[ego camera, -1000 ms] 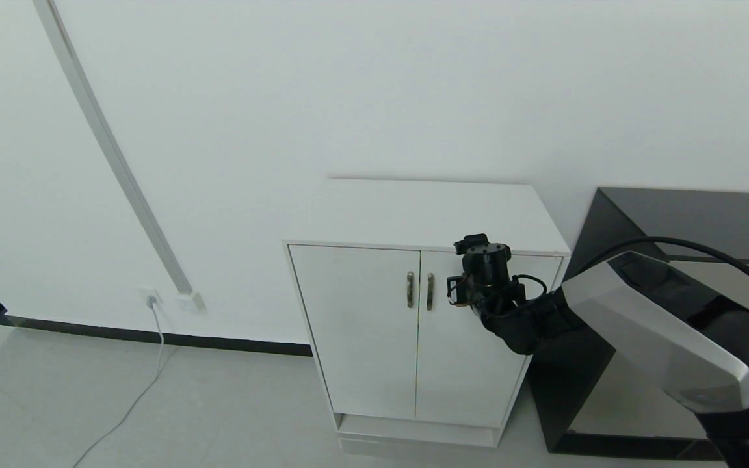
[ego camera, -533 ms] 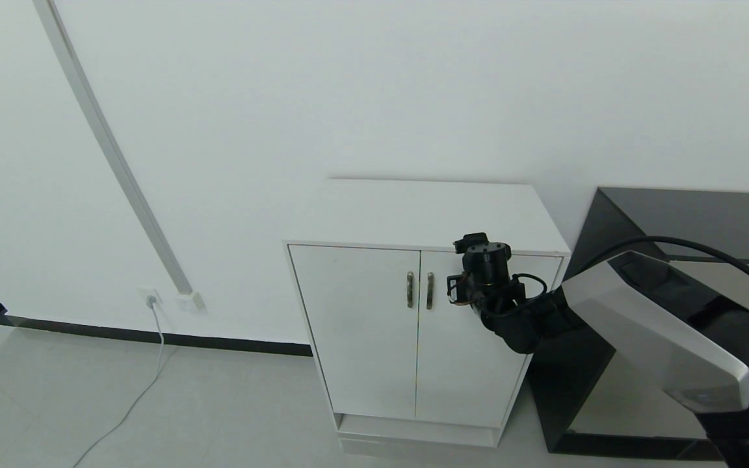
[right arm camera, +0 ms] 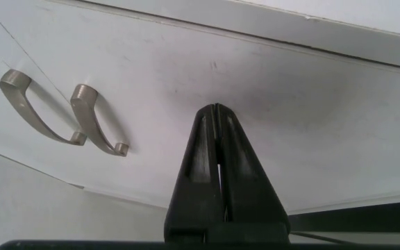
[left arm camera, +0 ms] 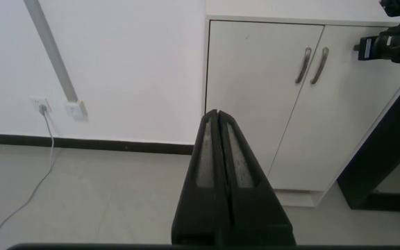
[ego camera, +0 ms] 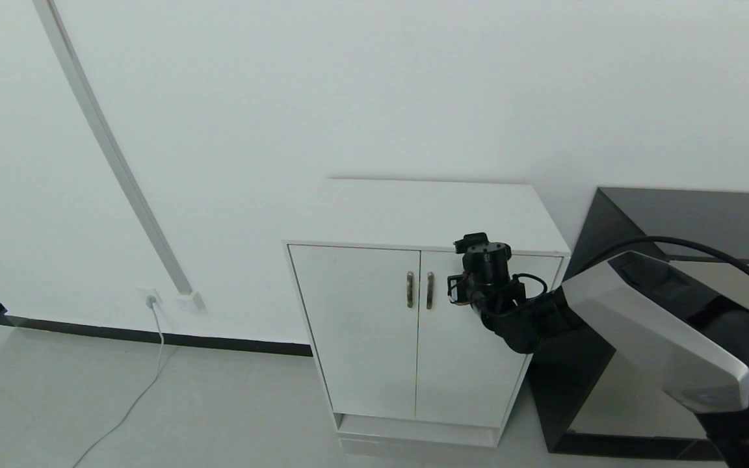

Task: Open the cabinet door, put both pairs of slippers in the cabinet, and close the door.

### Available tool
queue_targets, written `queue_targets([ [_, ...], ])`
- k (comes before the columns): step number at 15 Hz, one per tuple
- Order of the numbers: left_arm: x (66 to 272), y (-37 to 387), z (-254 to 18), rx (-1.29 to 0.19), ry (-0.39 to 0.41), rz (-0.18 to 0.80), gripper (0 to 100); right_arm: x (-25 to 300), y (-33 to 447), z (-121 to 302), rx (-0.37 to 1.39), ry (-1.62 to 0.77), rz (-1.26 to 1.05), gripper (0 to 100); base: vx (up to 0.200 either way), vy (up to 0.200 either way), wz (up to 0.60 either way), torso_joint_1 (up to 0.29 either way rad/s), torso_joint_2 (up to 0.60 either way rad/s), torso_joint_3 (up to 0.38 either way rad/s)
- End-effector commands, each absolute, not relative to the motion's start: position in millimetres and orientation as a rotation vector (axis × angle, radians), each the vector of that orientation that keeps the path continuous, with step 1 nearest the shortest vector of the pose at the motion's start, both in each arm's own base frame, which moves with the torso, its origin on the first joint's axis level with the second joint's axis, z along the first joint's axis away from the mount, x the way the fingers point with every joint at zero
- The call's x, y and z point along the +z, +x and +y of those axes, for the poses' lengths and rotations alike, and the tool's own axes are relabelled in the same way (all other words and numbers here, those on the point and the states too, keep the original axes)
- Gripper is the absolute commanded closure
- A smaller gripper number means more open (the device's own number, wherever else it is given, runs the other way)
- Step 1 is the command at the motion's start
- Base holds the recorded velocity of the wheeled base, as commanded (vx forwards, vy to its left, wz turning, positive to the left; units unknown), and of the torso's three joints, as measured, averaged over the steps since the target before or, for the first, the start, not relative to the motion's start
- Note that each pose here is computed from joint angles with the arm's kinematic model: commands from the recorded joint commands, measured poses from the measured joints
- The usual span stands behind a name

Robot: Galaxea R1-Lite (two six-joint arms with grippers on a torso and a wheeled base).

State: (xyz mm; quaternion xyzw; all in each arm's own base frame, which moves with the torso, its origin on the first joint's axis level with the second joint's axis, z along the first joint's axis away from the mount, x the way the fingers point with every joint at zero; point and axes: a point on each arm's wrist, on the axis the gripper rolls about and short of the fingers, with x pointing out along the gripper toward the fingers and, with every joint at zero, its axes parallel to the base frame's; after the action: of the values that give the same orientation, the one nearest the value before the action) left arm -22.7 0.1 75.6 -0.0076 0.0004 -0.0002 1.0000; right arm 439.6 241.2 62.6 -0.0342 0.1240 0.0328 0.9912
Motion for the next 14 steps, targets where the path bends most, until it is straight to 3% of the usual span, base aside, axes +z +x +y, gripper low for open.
queue_targets([
  [1,76,-23,0,0.0,-0.015,0.0,100,61,441,241,0.064,-0.068,0.248,100,0.0,0.0,0.0,0.0,0.0,0.0],
  [7,76,-23,0,0.0,-0.015,0.0,100,73,435,241,0.069,-0.061,0.235,100,0.0,0.0,0.0,0.0,0.0,0.0],
  [12,76,-23,0,0.002,-0.018,0.0,100,110,380,218,0.083,-0.051,0.23,100,0.0,0.0,0.0,0.0,0.0,0.0],
  [14,76,-23,0,0.002,-0.018,0.0,100,117,351,192,0.011,-0.061,0.237,100,0.0,0.0,0.0,0.0,0.0,0.0],
])
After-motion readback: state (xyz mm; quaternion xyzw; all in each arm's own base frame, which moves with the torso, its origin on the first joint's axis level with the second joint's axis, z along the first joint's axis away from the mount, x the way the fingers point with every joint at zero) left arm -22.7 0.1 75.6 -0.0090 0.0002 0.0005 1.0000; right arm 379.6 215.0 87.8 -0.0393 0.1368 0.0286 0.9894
